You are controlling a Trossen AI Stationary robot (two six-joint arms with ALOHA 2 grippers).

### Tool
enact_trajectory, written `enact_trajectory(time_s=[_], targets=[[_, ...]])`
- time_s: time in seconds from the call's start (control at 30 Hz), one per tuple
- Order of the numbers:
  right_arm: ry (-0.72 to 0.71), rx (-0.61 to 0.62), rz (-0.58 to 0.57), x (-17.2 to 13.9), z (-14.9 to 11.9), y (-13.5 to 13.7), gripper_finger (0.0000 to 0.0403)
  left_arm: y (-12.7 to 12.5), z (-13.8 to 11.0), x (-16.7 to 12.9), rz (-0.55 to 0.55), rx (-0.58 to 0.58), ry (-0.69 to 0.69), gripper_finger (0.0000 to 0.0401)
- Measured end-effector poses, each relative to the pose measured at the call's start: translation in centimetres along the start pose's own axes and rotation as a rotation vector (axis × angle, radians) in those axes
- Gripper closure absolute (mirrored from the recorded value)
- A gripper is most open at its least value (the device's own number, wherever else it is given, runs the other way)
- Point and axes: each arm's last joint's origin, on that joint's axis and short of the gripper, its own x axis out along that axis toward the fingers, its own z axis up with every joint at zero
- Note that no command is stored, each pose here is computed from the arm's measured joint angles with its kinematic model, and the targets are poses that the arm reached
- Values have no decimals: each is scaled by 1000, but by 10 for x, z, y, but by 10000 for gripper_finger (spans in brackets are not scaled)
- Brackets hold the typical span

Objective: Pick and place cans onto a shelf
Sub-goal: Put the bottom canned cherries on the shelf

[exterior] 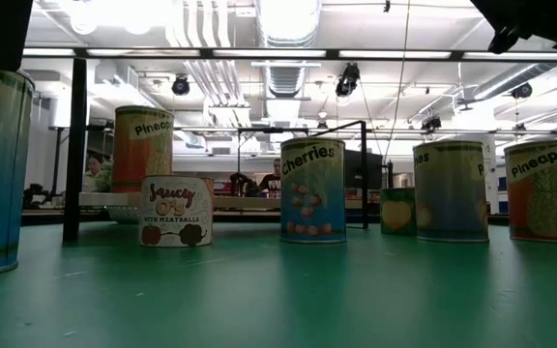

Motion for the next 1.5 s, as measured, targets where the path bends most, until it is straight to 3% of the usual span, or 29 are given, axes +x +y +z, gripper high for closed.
enact_trajectory(time_s=[0.37,0.57,0.77,1.03,1.23,1.5], targets=[[0,0,0,0,0,0,394,0,-1,2,13,4,6,105],[0,0,0,0,0,0,394,-5,3,-7,-6,-10,18,95],[0,-6,0,0,0,0,394,-14,16,-32,-55,-22,-68,94],[0,-7,0,0,0,0,394,-33,74,-93,-189,31,-311,94],[0,-7,0,0,0,0,394,-19,121,-124,-97,30,-393,94],[3,-7,0,0,0,0,394,2,182,-131,9,36,-402,94]])
